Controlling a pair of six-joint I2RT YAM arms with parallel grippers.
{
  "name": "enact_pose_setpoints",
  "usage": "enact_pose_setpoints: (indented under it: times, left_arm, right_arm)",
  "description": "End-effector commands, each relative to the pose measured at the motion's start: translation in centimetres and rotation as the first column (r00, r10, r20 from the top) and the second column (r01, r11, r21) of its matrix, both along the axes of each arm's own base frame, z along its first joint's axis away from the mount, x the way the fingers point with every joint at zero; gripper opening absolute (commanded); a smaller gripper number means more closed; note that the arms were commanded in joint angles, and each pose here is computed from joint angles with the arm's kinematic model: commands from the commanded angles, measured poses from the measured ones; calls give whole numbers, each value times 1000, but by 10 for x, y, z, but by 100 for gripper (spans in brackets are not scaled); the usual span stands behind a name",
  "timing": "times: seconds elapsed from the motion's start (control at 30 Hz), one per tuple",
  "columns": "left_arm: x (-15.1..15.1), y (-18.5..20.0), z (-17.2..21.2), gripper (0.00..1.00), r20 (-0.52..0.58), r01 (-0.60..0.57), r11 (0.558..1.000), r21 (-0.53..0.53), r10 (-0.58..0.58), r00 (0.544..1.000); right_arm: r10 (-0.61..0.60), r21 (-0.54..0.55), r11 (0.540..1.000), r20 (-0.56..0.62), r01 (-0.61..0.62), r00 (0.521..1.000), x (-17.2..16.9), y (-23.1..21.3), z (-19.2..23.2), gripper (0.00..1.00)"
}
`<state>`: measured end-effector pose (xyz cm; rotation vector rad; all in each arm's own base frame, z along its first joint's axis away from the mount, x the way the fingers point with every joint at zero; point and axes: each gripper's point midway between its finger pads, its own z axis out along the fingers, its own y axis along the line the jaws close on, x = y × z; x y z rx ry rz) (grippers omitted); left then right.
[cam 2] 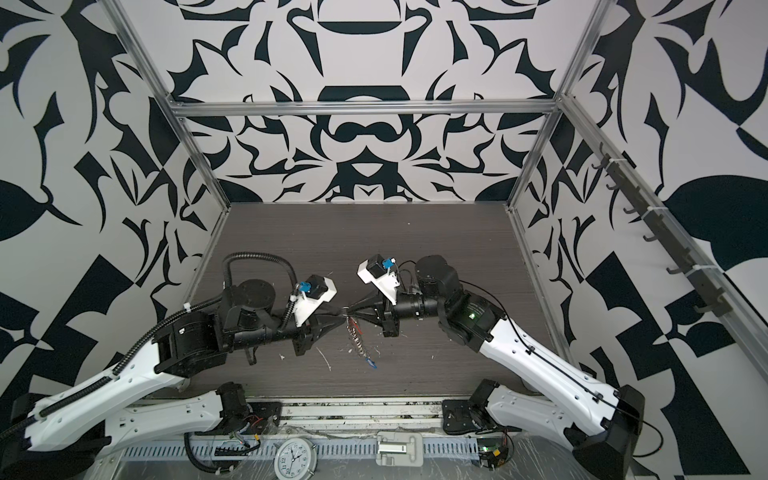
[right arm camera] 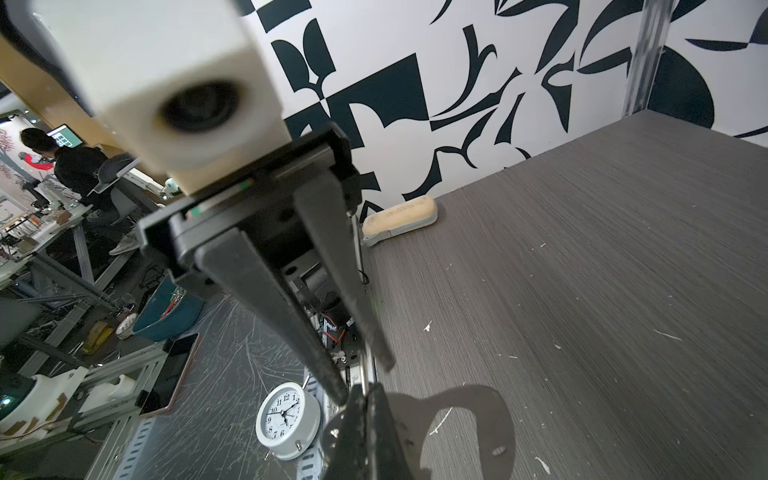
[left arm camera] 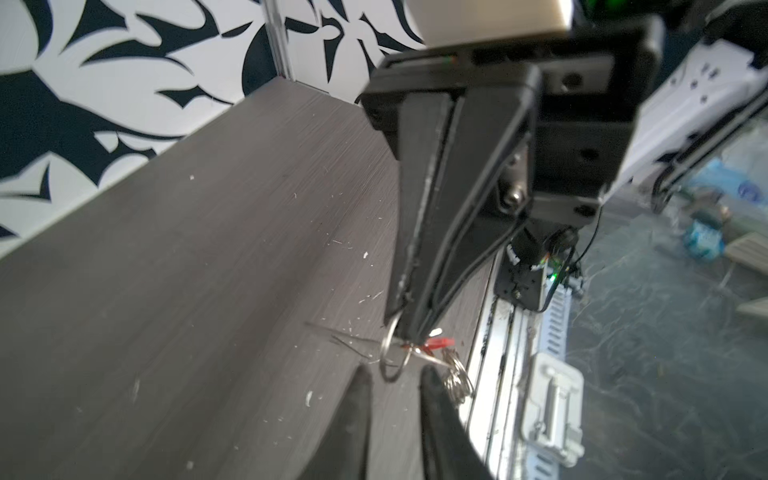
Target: Remove the keys from the keyring
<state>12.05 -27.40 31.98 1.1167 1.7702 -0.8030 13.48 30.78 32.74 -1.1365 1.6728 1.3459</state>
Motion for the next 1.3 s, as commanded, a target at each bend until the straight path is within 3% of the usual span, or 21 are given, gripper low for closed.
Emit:
enact_pose_setpoints:
  times: [0.0, 0.1, 0.47, 0.87, 1.1, 1.27]
  left_arm:
    - [3, 16, 14, 46, 54, -52, 997, -53, 55, 997]
    - [5, 17, 20, 52, 69, -58, 996, -69, 62, 996]
    - [7, -7, 16, 54, 15, 23, 997, -70, -22, 1000]
    - [9, -14, 15, 30, 3, 36, 998, -55, -36, 999]
    - [11, -14, 14, 26, 2, 33, 999, -33, -33, 999]
    - [10, -17, 9, 24, -10, 40, 999, -22, -40, 999]
  right_arm:
    - [-22, 43, 999, 63, 19, 998, 0, -4, 24, 0]
    - [-32, 33, 999, 58, 30, 998, 1, -5, 21, 0]
    - [-37, 35, 999, 56, 35, 998, 0, -6, 23, 0]
    - [-32, 21, 999, 45, 31, 998, -1, -7, 19, 0]
    - [-44, -68, 997, 30, 46, 999, 4, -8, 10, 0]
    - [-43, -69, 997, 36, 45, 998, 4, -7, 12, 0]
